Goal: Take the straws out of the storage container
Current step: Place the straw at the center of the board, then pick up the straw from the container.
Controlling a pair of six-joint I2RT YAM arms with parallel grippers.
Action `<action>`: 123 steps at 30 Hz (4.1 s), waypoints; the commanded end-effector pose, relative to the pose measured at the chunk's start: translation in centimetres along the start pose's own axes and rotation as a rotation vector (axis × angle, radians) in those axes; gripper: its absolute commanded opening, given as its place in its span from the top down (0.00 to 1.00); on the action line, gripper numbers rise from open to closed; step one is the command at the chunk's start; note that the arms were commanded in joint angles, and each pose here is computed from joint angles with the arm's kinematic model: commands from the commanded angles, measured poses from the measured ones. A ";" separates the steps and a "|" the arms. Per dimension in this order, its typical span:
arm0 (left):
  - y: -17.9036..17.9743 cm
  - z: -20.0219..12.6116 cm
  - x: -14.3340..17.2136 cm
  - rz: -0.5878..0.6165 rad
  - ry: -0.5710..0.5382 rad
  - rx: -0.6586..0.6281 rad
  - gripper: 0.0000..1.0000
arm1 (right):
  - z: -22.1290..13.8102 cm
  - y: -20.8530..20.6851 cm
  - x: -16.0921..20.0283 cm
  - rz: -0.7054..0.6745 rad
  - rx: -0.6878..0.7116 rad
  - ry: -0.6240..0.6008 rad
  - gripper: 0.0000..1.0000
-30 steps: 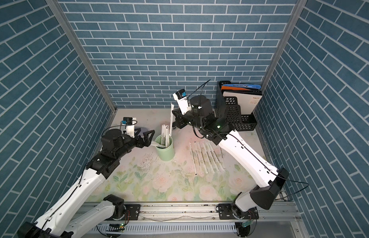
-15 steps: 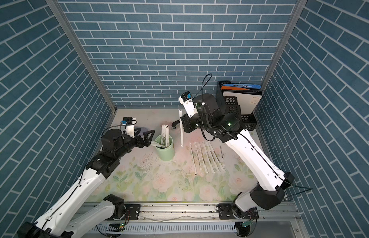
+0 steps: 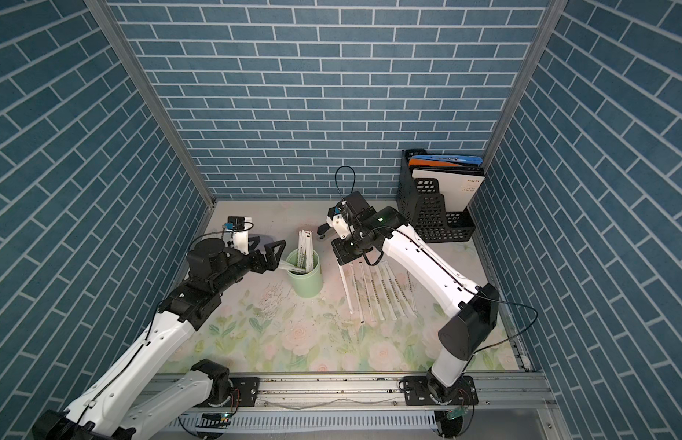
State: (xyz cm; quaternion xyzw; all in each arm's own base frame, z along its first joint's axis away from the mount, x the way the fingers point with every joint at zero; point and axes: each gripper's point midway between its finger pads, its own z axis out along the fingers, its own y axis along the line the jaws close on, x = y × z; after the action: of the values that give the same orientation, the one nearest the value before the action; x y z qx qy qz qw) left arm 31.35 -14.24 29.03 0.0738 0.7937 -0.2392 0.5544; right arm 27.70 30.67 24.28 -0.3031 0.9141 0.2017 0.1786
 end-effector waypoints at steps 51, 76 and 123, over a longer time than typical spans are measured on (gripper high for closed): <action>-0.2 -0.2 -0.9 0.008 -0.021 -0.001 0.00 | 11.5 -7.0 3.3 0.219 -0.099 0.211 0.90; 0.1 -0.3 -0.9 0.010 -0.026 -0.021 0.00 | 8.3 3.8 -6.5 -0.129 -0.161 -0.343 0.66; -0.1 -0.2 -0.8 0.008 -0.018 -0.003 0.00 | 10.7 4.3 -8.3 -0.114 -0.160 -0.323 0.96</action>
State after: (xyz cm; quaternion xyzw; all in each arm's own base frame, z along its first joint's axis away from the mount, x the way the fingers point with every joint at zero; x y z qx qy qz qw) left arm 31.47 -14.03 29.01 0.0696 0.7944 -0.2339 0.5563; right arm 33.14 42.46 19.19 -0.3337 0.8396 0.3054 0.3008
